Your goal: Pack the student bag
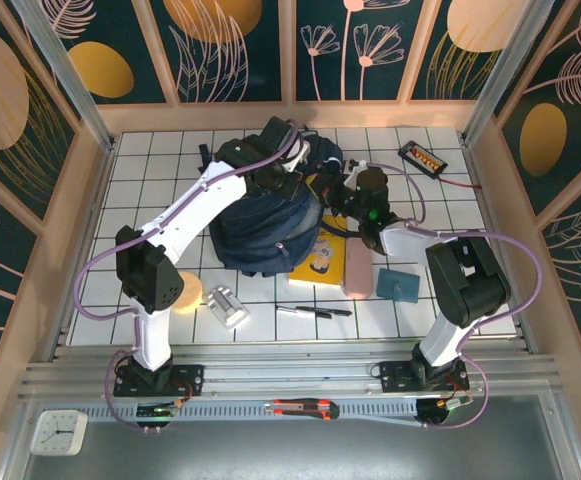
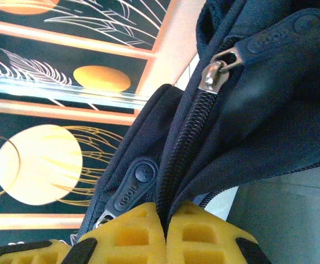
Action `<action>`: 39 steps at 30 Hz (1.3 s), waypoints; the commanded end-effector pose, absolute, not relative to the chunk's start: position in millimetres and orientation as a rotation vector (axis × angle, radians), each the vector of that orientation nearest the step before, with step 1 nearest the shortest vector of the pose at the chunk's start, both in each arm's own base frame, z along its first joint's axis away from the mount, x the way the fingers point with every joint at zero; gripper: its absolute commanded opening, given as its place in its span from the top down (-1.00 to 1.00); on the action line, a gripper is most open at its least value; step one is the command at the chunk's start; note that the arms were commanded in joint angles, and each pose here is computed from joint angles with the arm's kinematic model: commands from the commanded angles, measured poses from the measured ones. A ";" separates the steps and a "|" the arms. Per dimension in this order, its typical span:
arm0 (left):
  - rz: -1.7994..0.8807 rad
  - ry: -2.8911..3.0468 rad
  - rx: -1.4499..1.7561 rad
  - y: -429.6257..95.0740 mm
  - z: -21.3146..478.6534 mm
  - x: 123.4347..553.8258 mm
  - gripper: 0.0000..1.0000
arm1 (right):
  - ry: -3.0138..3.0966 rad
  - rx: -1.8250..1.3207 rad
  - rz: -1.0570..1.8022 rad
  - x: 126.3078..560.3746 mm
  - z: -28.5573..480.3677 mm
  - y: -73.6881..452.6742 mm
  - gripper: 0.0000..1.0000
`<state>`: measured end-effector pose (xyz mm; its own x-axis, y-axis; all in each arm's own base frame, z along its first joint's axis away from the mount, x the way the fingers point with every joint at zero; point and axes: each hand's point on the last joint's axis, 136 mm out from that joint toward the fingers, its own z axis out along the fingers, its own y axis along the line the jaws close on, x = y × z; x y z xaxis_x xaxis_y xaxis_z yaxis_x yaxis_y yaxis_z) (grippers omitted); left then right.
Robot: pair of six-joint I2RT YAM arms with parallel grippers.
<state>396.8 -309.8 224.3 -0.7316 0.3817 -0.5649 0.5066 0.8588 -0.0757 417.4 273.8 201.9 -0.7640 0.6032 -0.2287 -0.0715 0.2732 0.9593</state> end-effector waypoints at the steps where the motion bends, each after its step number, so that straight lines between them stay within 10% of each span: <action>1: -0.244 2.332 0.567 -290.7 283.7 396.9 -0.24 | 1.944 0.451 1.494 425.7 228.0 280.8 1.00; 4: -0.199 2.318 0.412 -259.2 304.6 386.1 -0.97 | 1.948 0.474 1.435 432.2 242.1 282.7 1.00; 14: -0.715 2.552 -0.126 -238.5 249.3 284.0 -0.97 | 1.968 0.566 1.262 452.2 272.0 301.3 1.00; 21: -0.963 2.588 -0.267 -260.0 207.9 267.3 -0.34 | 1.964 0.496 1.245 457.6 291.8 329.8 1.00; 39: -0.664 2.710 -0.207 -253.1 150.7 289.2 -0.05 | 1.959 0.470 1.304 439.7 302.3 349.8 1.00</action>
